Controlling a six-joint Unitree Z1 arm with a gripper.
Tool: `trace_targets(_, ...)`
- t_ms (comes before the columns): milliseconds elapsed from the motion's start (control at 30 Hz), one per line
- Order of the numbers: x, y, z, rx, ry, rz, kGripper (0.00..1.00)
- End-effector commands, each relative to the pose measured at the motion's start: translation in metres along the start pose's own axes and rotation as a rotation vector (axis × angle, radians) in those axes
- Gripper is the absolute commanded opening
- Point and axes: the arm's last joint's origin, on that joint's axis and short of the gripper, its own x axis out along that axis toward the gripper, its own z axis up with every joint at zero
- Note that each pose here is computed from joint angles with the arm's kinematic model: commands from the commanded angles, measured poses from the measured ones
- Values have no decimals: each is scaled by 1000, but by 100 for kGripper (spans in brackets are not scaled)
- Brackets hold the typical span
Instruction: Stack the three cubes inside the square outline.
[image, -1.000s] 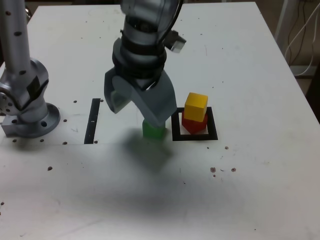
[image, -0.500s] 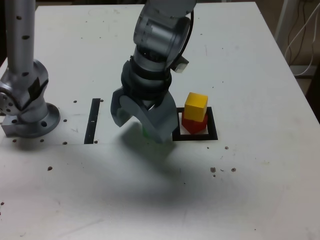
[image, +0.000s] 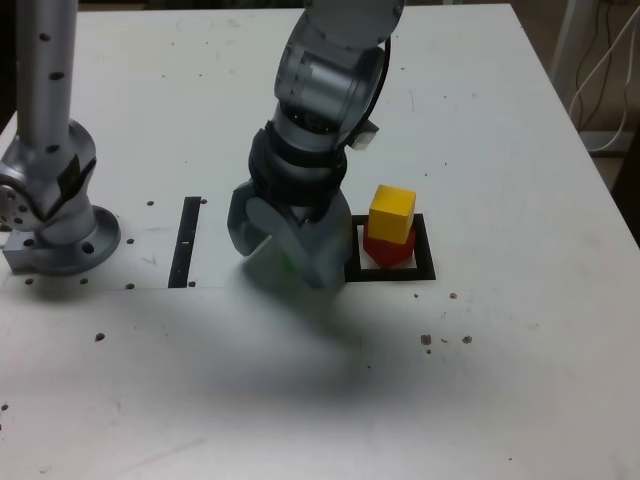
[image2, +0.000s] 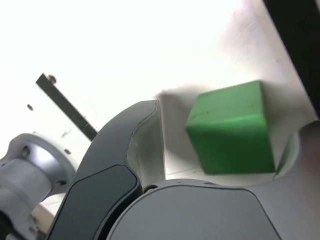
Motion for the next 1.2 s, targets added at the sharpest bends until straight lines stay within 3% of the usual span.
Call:
trace_targets(0, 2, 2, -1, -8, -10, 3, 82)
trace_targets(167, 10, 8, -1, -29, -7, 4, 69)
trace_targets(367, 12, 13, -4, -59, -25, 26, 40)
trace_targets(500, 9, 15, -7, -82, -38, 34, 27)
trace_targets(733, 3, 21, -17, -116, -64, 25, 19)
trace_targets(900, -11, 20, -28, -138, -76, 45, 15)
trace_targets(1033, -33, 19, -42, -181, -62, 75, 14)
trace_targets(1167, -60, 21, -49, -189, -41, 81, 14)
